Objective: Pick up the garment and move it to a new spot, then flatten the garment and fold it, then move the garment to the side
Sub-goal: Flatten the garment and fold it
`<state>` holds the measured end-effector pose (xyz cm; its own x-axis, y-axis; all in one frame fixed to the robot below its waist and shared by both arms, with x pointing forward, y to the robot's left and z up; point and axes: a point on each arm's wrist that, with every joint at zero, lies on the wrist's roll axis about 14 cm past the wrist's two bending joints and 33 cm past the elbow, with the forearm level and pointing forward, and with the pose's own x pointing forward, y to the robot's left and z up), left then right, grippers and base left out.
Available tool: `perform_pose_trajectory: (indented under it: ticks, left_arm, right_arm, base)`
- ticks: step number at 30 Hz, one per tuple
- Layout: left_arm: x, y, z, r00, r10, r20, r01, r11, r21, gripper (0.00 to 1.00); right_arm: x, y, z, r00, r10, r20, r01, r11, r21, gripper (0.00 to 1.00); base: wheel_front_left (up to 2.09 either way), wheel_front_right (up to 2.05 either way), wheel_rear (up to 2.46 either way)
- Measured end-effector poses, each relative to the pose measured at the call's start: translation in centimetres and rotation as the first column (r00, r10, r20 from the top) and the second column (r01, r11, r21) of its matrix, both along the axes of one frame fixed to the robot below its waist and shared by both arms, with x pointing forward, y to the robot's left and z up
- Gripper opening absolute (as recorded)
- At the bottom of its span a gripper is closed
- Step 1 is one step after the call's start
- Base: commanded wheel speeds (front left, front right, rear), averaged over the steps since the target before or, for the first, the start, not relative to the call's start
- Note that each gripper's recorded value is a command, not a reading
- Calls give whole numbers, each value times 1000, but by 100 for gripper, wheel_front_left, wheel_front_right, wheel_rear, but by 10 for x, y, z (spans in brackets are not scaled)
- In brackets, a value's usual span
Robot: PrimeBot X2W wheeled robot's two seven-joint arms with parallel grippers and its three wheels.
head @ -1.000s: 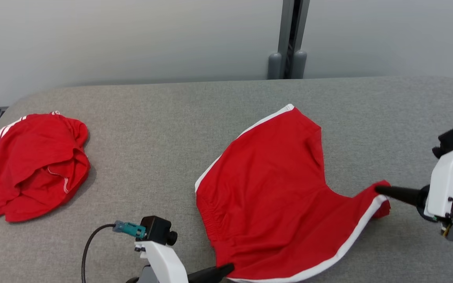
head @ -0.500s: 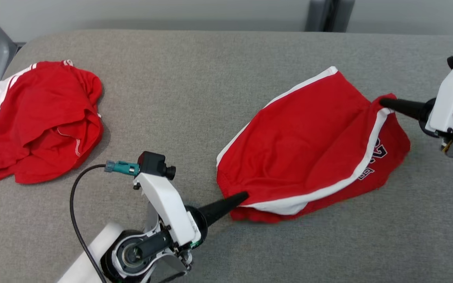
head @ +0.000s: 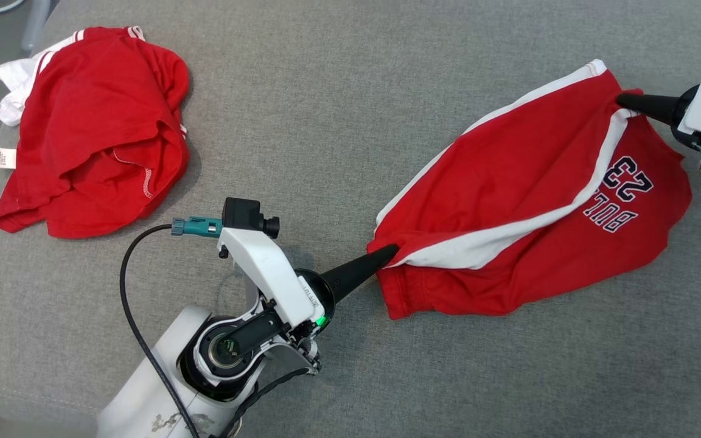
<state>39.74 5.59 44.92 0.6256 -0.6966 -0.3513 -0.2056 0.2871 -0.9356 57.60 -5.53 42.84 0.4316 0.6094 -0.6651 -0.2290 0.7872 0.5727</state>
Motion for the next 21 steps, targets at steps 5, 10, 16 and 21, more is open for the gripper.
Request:
perform_pose_trajectory:
  ticks: [5,10,16,21]
  left_arm:
    - [12,8,-10,998,66,-18,-66,998,-3,0]
    - [22,17,-21,994,105,4,-105,994,42,0]
    - [28,24,-26,988,158,4,-158,987,38,0]
    - [31,27,-25,982,187,19,-187,982,30,0]
  right_arm:
    - [14,9,-9,1000,-5,0,5,1000,-10,0]
    - [25,17,-13,999,-7,34,7,1000,-13,0]
    - [34,21,-17,997,-20,69,21,1000,-14,0]
    - [37,24,-16,996,-23,89,24,1000,-13,0]
  base:
    - [0,0,0]
    - [0,0,0]
    - [0,0,0]
    - [0,0,0]
